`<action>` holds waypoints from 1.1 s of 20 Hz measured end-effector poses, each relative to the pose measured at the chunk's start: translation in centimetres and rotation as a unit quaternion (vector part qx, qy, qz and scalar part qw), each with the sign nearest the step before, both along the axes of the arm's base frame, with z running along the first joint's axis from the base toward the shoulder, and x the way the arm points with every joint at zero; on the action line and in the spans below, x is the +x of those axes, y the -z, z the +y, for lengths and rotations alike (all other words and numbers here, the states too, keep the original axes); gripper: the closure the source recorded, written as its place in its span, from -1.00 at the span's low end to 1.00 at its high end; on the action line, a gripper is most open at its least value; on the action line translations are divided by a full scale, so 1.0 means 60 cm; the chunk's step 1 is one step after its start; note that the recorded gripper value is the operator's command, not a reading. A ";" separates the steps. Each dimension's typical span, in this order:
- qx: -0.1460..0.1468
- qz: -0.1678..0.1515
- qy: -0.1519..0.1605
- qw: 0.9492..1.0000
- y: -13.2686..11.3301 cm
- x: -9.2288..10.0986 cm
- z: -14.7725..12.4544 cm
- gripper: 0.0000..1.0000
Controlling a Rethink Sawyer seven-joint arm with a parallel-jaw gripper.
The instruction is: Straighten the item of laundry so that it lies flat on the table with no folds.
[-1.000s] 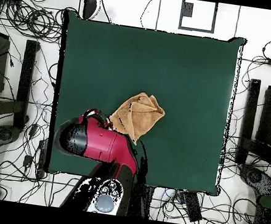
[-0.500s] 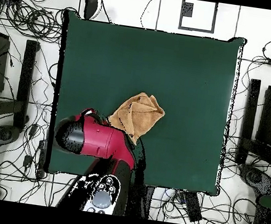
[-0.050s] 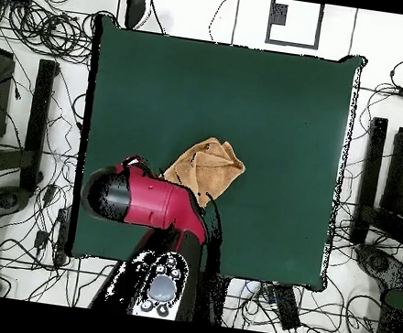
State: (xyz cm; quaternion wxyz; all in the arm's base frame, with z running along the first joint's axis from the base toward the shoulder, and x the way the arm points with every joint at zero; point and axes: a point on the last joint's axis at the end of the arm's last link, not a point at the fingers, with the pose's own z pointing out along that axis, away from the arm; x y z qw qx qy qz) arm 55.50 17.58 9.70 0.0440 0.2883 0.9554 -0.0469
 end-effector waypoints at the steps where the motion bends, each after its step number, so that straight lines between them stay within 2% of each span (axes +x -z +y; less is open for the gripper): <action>1: 0.000 0.001 0.001 1.000 0.000 0.003 -0.006 -1.00; 8: 0.004 0.009 -0.004 1.000 0.007 0.013 -0.038 -1.00; 13: 0.005 0.011 -0.009 1.000 0.011 0.014 -0.045 -1.00; 22: 0.008 0.011 -0.049 0.999 0.009 0.012 -0.036 -1.00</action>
